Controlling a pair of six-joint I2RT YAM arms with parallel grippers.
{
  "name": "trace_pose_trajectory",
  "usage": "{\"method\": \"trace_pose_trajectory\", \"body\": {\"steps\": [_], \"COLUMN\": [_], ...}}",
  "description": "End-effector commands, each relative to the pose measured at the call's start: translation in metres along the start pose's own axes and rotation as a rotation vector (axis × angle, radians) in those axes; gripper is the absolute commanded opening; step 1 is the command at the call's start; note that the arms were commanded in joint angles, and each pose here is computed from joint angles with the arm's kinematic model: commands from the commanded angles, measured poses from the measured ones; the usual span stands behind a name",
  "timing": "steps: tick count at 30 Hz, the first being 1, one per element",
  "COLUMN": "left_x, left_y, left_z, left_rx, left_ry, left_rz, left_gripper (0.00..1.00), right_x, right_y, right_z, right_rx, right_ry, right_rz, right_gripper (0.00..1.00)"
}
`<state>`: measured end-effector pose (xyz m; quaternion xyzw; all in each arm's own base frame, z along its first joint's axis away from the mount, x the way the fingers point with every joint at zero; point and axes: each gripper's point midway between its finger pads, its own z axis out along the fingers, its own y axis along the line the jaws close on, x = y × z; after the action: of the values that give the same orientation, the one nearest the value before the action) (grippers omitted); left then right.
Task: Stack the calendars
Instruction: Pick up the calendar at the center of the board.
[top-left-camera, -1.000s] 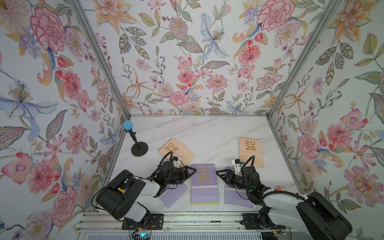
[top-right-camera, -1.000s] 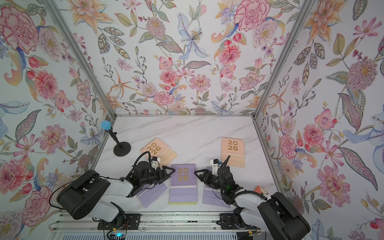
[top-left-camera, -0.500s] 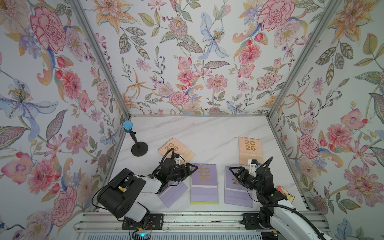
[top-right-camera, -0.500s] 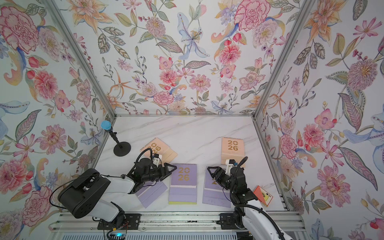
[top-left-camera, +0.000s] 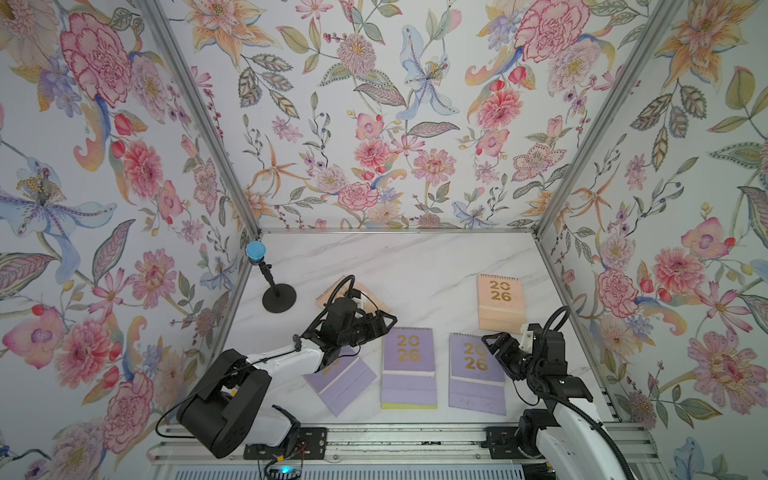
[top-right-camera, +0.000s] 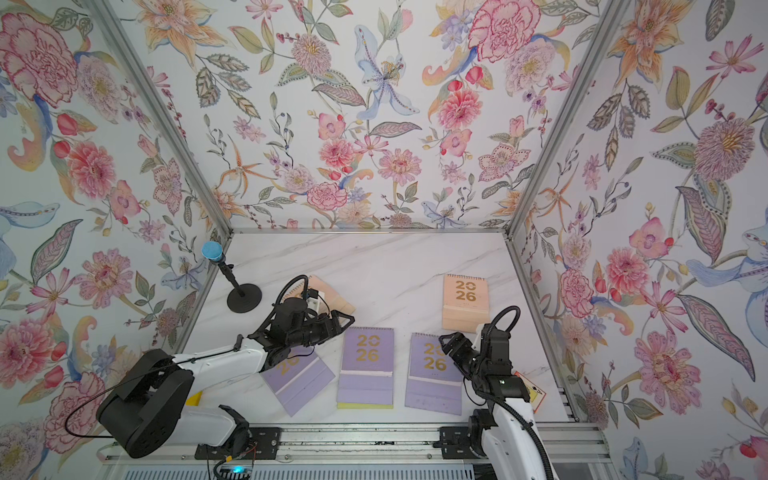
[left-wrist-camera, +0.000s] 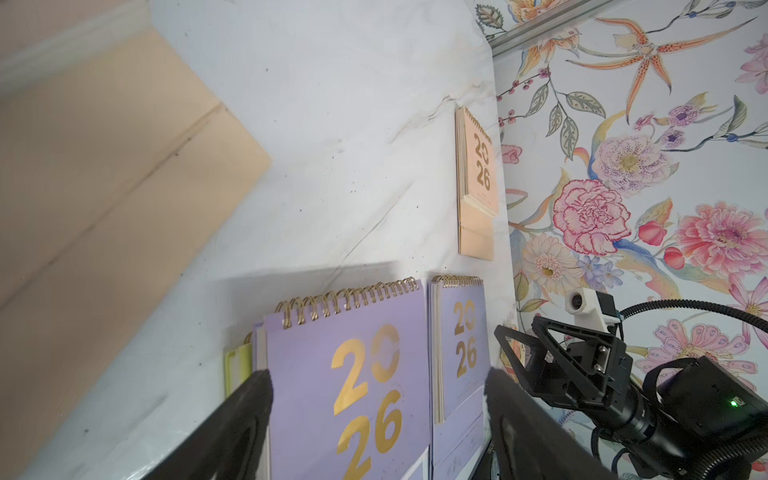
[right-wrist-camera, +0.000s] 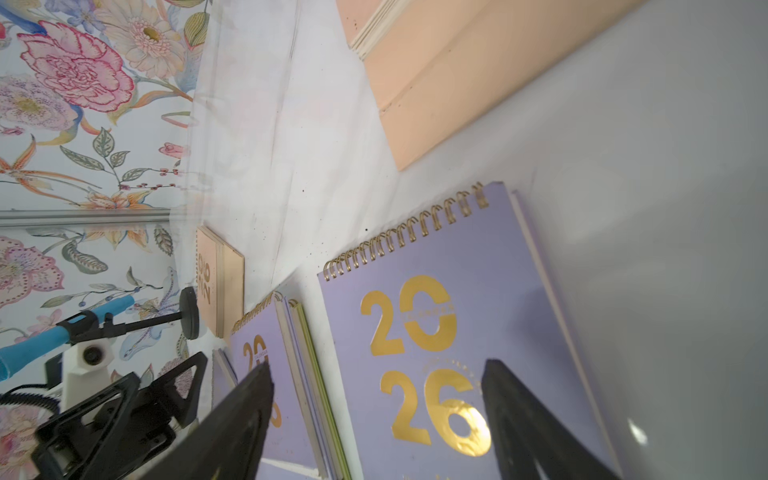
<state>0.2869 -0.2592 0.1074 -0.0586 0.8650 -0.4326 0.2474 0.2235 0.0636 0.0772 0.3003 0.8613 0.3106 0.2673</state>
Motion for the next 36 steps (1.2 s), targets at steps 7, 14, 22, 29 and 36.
{"method": "trace_pose_trajectory", "body": {"steps": [7, 14, 22, 29, 36], "left_x": [0.005, 0.034, 0.073, 0.097, 0.112], "left_y": [-0.018, -0.047, -0.076, -0.077, -0.074], "left_z": [0.018, 0.068, 0.121, 0.144, 0.158], "left_rx": [-0.163, -0.214, -0.212, -0.239, -0.279], "left_ry": [0.063, 0.163, 0.268, 0.339, 0.386], "left_rz": [0.186, 0.313, 0.399, 0.44, 0.487], "left_gripper": [0.81, 0.72, 0.5, 0.25, 0.08], "right_x": [-0.009, -0.006, 0.001, 0.006, 0.007], "right_y": [-0.028, -0.034, -0.042, -0.046, -0.046], "right_z": [-0.011, -0.009, -0.008, -0.006, -0.004], "right_rx": [0.171, 0.164, 0.153, 0.155, 0.145], "right_ry": [0.047, 0.082, 0.093, 0.107, 0.119], "right_rz": [-0.049, 0.0, 0.023, 0.025, 0.021], "right_gripper": [0.83, 0.85, 0.86, 0.86, 0.87]}}
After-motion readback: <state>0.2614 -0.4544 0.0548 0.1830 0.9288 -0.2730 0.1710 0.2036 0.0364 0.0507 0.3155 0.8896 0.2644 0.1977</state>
